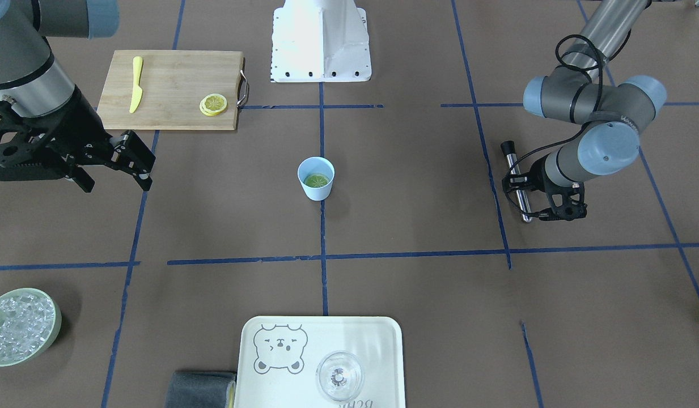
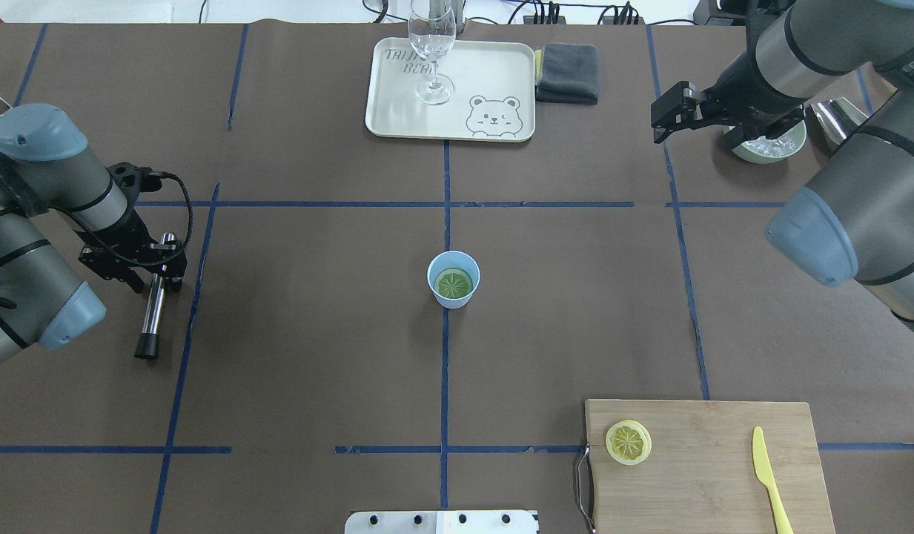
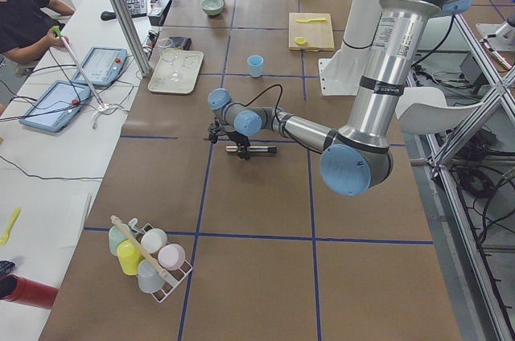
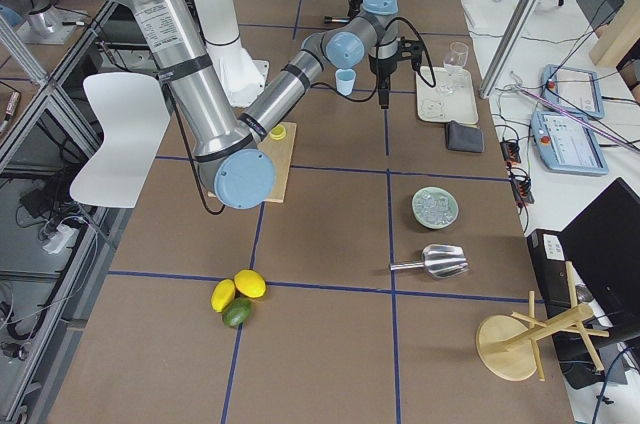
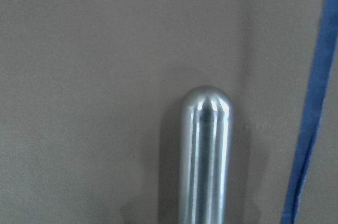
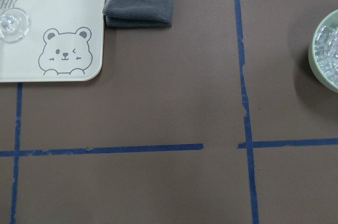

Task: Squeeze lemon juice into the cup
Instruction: 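Lower the left gripper and grasp the silver muddler rod, then lift the silver rod upright with the left gripper and swing it farther from the robot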

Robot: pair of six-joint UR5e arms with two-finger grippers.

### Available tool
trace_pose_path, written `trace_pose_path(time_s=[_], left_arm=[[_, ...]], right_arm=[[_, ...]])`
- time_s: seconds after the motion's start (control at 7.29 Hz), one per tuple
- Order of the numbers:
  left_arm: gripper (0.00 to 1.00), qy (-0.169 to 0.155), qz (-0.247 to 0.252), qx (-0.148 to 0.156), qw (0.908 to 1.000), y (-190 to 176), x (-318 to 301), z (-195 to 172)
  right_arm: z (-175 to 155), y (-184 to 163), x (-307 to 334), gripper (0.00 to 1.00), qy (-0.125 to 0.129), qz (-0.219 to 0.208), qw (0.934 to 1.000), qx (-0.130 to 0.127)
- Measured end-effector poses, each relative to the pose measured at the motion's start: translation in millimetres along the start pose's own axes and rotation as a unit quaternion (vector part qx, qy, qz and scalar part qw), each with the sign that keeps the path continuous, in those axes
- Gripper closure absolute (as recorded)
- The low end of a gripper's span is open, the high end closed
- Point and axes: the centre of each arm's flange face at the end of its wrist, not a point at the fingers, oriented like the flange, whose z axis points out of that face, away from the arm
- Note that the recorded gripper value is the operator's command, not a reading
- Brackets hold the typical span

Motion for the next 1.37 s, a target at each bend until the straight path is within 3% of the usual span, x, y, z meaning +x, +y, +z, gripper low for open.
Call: trace_pose_path(time_s=[0.14, 0.82, 1.1, 1.23, 1.37], left_arm=[[1.0, 0.0, 0.0, 0.0, 1.0, 0, 1, -1], [1.0, 0.008, 0.008, 0.015, 0.9998, 6, 9, -21], [1.0, 0.016, 0.028, 0.054, 0.998, 13, 27, -59], [1.0, 0.015, 0.042, 0.09, 0.9949, 16, 41, -83], [1.0, -0.003, 0.05, 0.155, 0.9866, 17, 54, -112]], right_arm=[[0, 0, 1, 0.0, 0.0, 0.0, 1.0, 0.0], [-1, 0, 1, 0.0, 0.0, 0.001, 1.0, 0.0], [-4, 1, 0, 0.0, -0.001, 0.001, 1.0, -0.001], [-4, 2, 1, 0.0, -0.001, 0.003, 1.0, -0.001], [-4, 2, 1, 0.0, 0.0, 0.005, 1.0, -0.002]])
